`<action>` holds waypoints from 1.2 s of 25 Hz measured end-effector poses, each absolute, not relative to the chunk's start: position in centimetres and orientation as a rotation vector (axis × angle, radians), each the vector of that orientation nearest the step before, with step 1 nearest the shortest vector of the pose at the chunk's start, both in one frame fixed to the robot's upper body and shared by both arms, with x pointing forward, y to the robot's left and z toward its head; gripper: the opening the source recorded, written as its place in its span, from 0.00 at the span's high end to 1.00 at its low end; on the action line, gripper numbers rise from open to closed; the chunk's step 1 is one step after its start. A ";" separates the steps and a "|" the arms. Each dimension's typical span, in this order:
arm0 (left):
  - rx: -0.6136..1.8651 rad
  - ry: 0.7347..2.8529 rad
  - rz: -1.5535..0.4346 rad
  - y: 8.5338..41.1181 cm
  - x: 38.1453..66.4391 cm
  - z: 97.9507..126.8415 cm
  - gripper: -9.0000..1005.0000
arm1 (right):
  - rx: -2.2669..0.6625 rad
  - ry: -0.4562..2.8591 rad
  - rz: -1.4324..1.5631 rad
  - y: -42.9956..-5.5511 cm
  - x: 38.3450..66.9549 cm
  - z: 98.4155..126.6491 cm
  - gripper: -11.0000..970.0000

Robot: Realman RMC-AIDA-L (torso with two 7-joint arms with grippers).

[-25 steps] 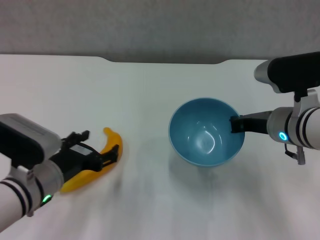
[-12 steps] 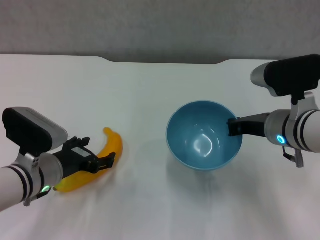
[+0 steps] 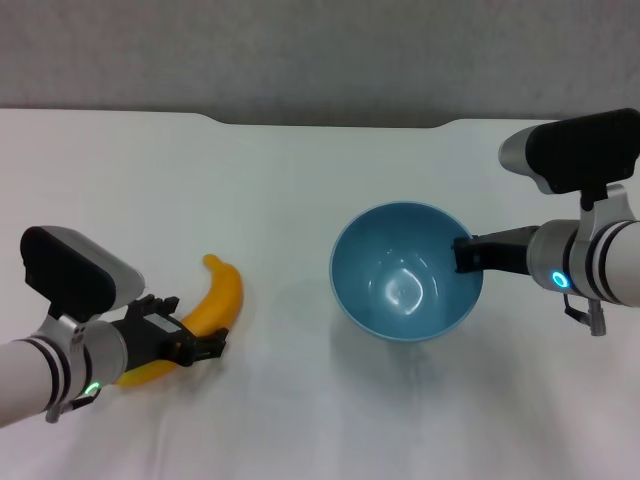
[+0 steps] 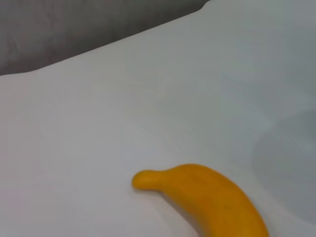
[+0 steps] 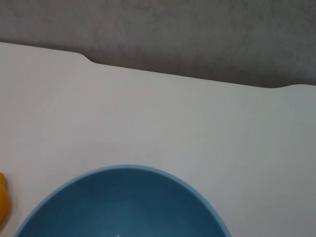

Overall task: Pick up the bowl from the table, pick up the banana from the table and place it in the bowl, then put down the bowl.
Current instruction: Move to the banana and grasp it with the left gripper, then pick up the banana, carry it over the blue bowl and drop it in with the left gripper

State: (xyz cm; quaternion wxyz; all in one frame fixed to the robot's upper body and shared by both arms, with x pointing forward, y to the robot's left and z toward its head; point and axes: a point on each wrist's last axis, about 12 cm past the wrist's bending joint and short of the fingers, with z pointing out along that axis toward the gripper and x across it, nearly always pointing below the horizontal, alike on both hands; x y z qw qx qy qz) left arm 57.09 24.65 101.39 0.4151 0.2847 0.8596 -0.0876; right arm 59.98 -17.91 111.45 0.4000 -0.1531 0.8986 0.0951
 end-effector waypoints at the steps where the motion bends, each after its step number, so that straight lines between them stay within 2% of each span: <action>1: 0.717 2.160 -0.218 24.6 57.1 101.4 0.17 | -0.389 2.273 0.241 -17.9 60.0 111.4 0.95; 15: 0.673 2.158 -0.182 25.2 57.3 101.5 0.17 | -0.398 2.259 0.248 -17.6 59.9 111.6 0.95; 20: 0.676 2.158 -0.173 25.3 57.3 101.4 0.36 | -0.400 2.259 0.241 -17.7 59.8 111.6 0.95; 26: 0.675 2.157 -0.172 25.3 57.3 101.4 0.48 | -0.399 2.260 0.240 -17.7 59.8 111.6 0.95; 30: 0.649 2.130 -0.173 25.3 57.1 102.0 0.48 | -0.397 2.260 0.240 -17.8 59.8 111.5 0.95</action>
